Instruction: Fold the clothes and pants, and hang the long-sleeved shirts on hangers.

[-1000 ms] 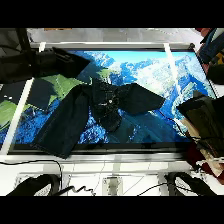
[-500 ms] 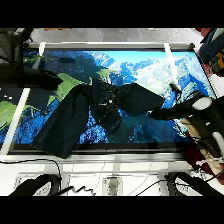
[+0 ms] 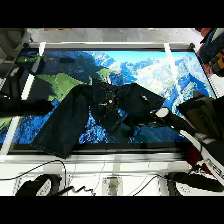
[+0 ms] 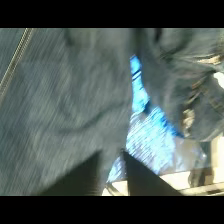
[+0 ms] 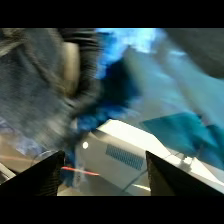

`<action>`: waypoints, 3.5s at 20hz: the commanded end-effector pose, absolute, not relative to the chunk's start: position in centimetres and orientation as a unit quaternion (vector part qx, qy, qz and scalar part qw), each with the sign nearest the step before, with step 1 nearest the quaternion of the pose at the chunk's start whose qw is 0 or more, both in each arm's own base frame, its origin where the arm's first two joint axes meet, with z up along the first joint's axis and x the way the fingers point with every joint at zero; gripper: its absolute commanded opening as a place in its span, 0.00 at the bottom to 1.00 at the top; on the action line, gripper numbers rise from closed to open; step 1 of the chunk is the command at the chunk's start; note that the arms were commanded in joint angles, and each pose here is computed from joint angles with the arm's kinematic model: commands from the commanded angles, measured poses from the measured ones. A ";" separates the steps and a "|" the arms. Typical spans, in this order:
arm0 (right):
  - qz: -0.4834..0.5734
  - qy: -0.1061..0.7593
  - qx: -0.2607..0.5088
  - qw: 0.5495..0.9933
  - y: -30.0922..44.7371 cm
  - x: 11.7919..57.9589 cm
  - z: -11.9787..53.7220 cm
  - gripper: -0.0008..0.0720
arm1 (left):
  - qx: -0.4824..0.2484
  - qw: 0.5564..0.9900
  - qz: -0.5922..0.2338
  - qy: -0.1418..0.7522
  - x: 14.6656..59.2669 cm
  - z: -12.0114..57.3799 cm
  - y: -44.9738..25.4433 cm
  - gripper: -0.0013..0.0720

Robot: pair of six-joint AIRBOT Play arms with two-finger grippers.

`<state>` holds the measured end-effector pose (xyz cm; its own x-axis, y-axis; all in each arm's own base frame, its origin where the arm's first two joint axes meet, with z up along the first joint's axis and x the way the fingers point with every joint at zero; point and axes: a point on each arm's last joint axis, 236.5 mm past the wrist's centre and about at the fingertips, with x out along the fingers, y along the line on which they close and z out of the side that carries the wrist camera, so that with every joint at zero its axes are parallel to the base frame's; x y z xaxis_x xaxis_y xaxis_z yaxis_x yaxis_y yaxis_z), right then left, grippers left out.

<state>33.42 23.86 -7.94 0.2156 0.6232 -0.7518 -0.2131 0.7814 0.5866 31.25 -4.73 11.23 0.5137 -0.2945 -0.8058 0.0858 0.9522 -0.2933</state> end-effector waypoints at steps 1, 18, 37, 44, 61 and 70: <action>0.295 0.560 0.203 0.747 27.6 35.0 -7.6 0.81 | -0.139 0.848 -0.073 0.506 28.8 8.1 -3.3 0.69; 0.281 0.591 0.265 0.708 30.0 36.7 -7.3 0.05 | -0.099 0.781 0.139 0.601 23.4 3.1 7.0 0.75; 0.287 0.580 0.263 0.716 30.2 37.5 -6.5 0.05 | -0.362 0.461 0.040 0.809 13.7 -8.1 -4.0 0.87; 0.283 0.575 0.263 0.721 30.1 37.8 -6.5 0.05 | -0.257 0.532 0.054 0.805 15.7 -11.9 -3.1 0.86; 0.199 0.259 0.090 0.941 18.8 48.2 10.7 0.05 | -0.164 0.811 0.128 0.547 36.5 3.1 10.9 0.06; 0.083 0.193 0.072 0.975 1.9 44.9 24.1 0.05 | -0.017 0.920 0.212 0.330 42.3 21.2 21.3 0.05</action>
<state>47.64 6.11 22.49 0.9112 0.2581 -0.3212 -0.1873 0.9538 0.2350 42.35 18.90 18.65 0.6766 0.3050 -0.6702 -0.4109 0.9117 0.0000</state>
